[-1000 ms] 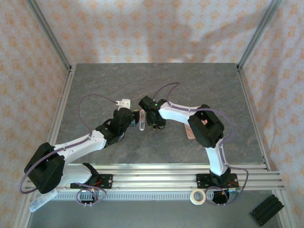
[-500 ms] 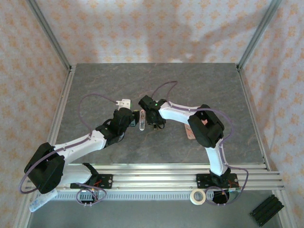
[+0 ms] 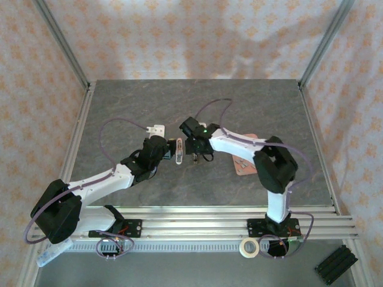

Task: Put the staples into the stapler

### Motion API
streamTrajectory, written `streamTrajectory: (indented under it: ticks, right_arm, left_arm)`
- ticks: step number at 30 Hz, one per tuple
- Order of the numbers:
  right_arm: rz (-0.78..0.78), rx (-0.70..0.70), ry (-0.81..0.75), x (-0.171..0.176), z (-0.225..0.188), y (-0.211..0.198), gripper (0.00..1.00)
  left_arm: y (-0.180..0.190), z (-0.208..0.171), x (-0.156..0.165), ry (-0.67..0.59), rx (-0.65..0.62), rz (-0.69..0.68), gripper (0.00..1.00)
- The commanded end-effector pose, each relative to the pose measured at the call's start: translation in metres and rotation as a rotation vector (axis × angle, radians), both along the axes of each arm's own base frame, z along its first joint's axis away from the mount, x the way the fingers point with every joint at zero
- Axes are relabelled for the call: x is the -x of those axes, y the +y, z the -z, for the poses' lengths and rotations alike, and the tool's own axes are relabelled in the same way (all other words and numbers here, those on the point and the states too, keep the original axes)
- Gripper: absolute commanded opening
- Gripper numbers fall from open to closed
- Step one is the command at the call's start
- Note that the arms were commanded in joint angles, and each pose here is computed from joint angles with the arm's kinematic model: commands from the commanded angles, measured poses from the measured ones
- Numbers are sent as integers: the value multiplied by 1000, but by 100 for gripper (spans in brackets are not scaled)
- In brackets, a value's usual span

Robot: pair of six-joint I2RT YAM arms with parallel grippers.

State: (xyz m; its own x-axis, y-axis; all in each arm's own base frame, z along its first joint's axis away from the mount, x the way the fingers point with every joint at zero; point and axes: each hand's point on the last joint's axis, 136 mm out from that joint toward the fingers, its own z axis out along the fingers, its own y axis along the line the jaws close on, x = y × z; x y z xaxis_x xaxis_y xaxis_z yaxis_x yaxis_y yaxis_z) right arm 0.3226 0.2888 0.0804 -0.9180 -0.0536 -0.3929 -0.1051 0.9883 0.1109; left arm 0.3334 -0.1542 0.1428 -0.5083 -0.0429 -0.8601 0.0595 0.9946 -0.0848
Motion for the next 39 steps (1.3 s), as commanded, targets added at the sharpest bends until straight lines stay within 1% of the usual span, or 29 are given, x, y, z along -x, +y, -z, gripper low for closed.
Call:
streamTrajectory:
  ticks: [1,7,9,12,14,18,23,27,34,37,39]
  right_arm:
    - [53,56,9,5,-14,-42,65]
    - [209,82,87,6,-6,-122,73]
    - [247,87,105,5,1,-140,75]
    - [274,48,128,2,11,-149,75]
    - [278,50,134,1,17,-150,75]
    - [269,51,166,-2,32,-145,73]
    - [251,-31,190,-4,40,-127,68]
    - [217,-101,193,-6,36,-105,67]
    - [150,-190,177,-11,24,-55,66]
    - [137,-208,166,-13,17,-45,67]
    - [132,-208,149,-14,9,-46,66]
  left_arm:
    - [-1,0,-4,-8,19,-5,68]
    - [-3,1,-4,-13,35,4,68]
    - [-3,2,-3,-11,33,5,68]
    - [-2,2,-3,-10,31,2,68]
    - [-2,2,-3,-12,31,0,68]
    - [0,3,-1,-12,31,-5,68]
    - [3,2,0,-15,25,-11,68]
    - [2,3,-1,-15,27,-10,68]
    - [-2,5,-3,-8,41,-3,68]
    - [-4,3,-3,-10,47,4,68]
    - [-5,3,-3,-10,46,7,68]
